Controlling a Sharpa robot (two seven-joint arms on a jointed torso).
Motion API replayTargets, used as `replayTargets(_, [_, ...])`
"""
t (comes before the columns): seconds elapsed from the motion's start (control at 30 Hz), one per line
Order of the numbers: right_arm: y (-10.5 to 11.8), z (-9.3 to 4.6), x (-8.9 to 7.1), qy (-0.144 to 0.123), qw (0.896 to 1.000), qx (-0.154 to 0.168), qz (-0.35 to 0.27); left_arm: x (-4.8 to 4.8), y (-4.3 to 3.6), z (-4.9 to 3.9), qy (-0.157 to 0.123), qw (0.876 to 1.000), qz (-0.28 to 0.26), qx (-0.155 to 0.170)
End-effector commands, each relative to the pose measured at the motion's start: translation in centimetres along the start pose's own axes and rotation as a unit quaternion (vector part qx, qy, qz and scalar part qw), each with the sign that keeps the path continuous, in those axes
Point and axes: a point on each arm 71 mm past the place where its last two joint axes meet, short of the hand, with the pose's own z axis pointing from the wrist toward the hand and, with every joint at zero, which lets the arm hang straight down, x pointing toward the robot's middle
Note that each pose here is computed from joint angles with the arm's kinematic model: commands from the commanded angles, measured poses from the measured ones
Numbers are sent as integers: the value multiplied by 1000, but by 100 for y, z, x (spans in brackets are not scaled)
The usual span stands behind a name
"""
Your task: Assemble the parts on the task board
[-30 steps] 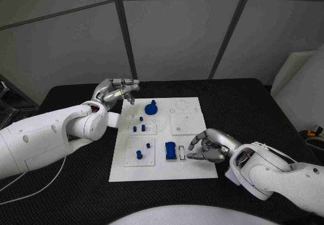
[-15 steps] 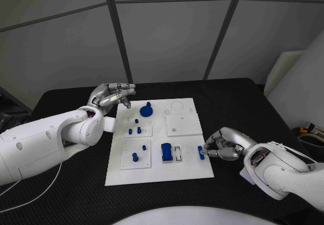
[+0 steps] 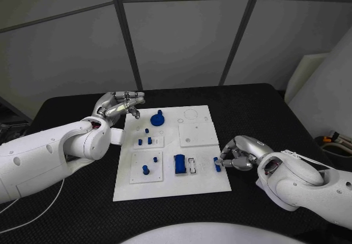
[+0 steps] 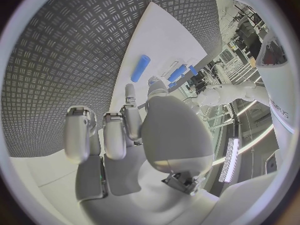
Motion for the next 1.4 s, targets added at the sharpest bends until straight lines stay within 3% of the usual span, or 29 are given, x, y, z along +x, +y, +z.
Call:
replayTargets(0.03, [5,24,29,11,999,11,-30,10,-10,0,4,1000,-4,1])
replayTargets(0.4, [28,83,126,41,997,20,-62,0,-9,-4,3,1000,-4,1])
replayTargets(0.83, [78,110,232,56,990,21,-127,-8,-8,-5,3,1000,-3,1])
replayTargets(1.13, [133,107,306,60,983,17,-174,-16,-9,-10,3,1000,-3,0])
replayTargets(1.4, [161,92,297,48,984,24,-168,-15,-11,-13,3,1000,-4,0])
